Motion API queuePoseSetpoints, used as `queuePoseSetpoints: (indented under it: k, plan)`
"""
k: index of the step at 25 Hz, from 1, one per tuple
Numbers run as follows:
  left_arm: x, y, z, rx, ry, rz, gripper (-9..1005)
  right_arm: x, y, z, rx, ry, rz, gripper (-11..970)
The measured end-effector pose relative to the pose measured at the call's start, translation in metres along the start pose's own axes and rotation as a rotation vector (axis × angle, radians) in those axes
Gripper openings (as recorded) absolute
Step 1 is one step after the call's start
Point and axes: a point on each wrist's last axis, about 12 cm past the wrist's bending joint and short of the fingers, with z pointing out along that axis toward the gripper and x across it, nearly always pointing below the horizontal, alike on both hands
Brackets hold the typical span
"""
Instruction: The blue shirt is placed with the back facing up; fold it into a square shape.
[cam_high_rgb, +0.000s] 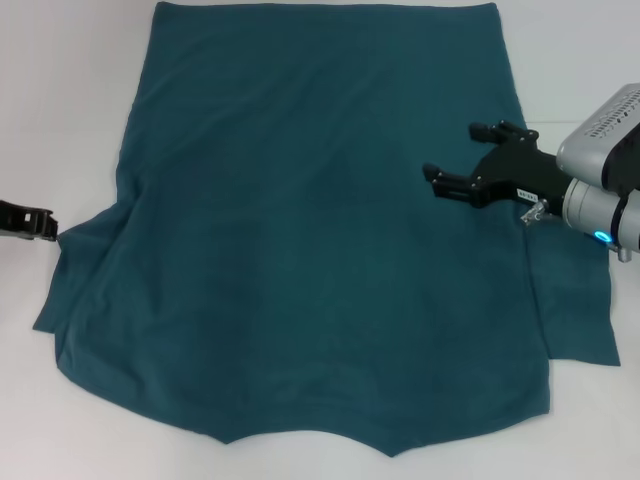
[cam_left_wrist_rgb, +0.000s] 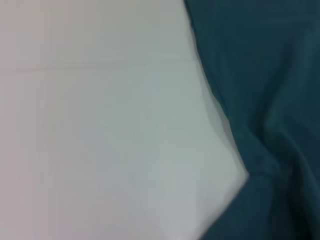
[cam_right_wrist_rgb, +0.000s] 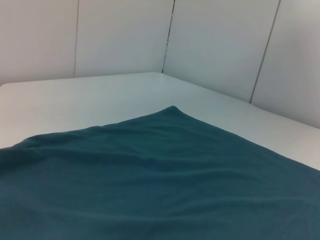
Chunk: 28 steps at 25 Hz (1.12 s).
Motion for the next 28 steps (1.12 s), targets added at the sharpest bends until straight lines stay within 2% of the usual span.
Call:
queuePoseSetpoints:
  k: [6,22,28]
  plan:
    - [-0.003,-0.008,0.011,0.001,-0.012,0.008,237,-0.002,0.000,0.001,0.000,-0.005,-0.001,907]
    - [-0.001,-0.010,0.012,0.008,0.010,0.036,925,-0.002,0.000,0.001,0.000,-0.005,0.000,906]
    - [-0.009,-0.019,0.003,0.027,0.040,0.088,930,0.000,0.000,0.000,0.002,-0.001,0.007,906]
